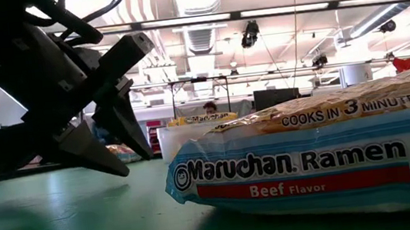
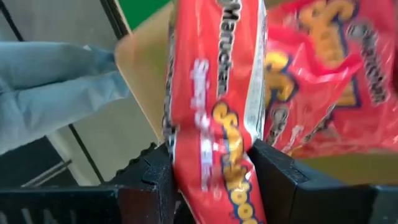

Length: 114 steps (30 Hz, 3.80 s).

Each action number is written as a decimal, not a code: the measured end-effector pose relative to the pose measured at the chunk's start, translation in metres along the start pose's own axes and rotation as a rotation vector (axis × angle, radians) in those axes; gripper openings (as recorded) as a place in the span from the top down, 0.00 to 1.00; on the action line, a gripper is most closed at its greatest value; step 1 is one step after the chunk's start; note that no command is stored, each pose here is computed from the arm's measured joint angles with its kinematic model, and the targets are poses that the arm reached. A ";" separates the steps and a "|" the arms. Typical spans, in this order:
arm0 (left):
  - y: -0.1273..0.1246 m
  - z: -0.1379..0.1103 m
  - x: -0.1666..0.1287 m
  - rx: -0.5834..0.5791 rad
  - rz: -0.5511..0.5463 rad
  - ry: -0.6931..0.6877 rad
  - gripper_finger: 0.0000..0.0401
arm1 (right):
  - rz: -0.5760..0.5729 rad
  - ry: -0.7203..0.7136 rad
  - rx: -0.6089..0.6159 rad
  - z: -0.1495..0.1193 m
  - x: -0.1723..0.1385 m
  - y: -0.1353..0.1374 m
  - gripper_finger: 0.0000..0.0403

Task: Sort Maruchan noodles
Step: Put the orange noodle pack into the orange bin, then put the top left blue noodle pack into the blue bin

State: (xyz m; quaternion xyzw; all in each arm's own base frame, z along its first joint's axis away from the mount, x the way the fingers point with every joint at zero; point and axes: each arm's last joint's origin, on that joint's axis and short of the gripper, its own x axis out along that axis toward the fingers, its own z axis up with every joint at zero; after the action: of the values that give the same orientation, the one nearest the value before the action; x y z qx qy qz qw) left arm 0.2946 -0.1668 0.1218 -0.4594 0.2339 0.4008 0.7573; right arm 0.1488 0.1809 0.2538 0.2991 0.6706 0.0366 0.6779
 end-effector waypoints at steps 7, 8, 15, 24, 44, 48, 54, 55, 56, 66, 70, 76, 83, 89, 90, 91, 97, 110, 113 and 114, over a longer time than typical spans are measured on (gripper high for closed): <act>0.000 0.000 0.000 -0.003 -0.004 0.002 0.65 | 0.006 0.050 -0.052 -0.011 0.013 -0.002 0.62; 0.000 0.000 0.000 -0.003 -0.004 0.002 0.65 | 0.009 0.067 -0.067 -0.012 0.013 -0.002 0.62; 0.000 0.000 0.000 0.001 -0.003 0.001 0.65 | 0.025 0.120 -0.172 -0.020 0.012 0.002 0.63; 0.000 0.000 0.000 0.002 -0.003 -0.006 0.65 | -0.025 0.056 -0.211 -0.018 0.015 -0.004 0.57; -0.002 0.000 0.001 -0.020 -0.020 -0.010 0.65 | -0.105 -0.114 -0.364 -0.003 -0.024 0.010 0.52; -0.013 0.003 -0.003 -0.032 -0.079 -0.111 0.65 | -0.189 -0.308 -0.414 0.014 -0.033 0.010 0.52; -0.035 0.019 -0.002 -0.023 -0.111 -0.210 0.65 | -0.371 -0.500 -0.394 0.045 -0.042 -0.006 0.52; -0.038 0.022 -0.001 -0.018 -0.107 -0.212 0.65 | -0.396 -0.497 -0.398 0.050 -0.042 -0.011 0.52; -0.042 0.026 0.000 -0.015 -0.103 -0.215 0.65 | -0.415 -0.494 -0.399 0.055 -0.042 -0.015 0.52; -0.064 0.081 0.008 -0.003 0.130 -0.183 0.65 | -0.566 -0.466 -0.368 0.098 -0.053 -0.058 0.52; -0.061 0.106 0.012 0.038 0.266 -0.190 0.65 | -0.599 -0.474 -0.338 0.113 -0.052 -0.079 0.52; -0.053 0.136 0.021 0.077 0.401 -0.144 0.65 | -0.532 -0.512 -0.310 0.135 -0.044 -0.108 0.52; -0.043 0.177 0.025 0.167 0.503 -0.110 0.65 | -0.192 -0.700 -0.298 0.161 -0.040 -0.120 0.52; -0.011 0.218 0.024 0.166 0.623 -0.114 0.65 | -0.108 -0.837 -0.296 0.171 -0.047 -0.122 0.52; -0.003 0.224 0.024 0.159 0.635 -0.117 0.65 | -0.110 -0.846 -0.297 0.172 -0.048 -0.122 0.52; 0.005 0.230 0.024 0.147 0.642 -0.121 0.65 | -0.112 -0.853 -0.296 0.173 -0.050 -0.123 0.52; 0.062 0.260 0.022 0.002 0.708 -0.168 0.65 | -0.119 -0.961 -0.254 0.187 -0.062 -0.135 0.52; 0.120 0.320 0.039 -0.267 0.559 -0.294 0.65 | -0.147 -1.013 -0.077 0.219 -0.060 -0.177 0.52; 0.126 0.327 0.039 -0.286 0.577 -0.306 0.65 | -0.133 -0.981 -0.056 0.223 -0.054 -0.182 0.52; 0.127 0.329 0.039 -0.280 0.583 -0.306 0.65 | -0.123 -0.970 -0.046 0.224 -0.052 -0.183 0.52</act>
State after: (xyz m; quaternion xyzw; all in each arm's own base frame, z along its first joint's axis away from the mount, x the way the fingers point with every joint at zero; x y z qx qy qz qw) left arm 0.2077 0.1718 0.1829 -0.4074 0.1819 0.6923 0.5671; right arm 0.2874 -0.0722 0.1989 0.2263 0.2929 -0.1322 0.9195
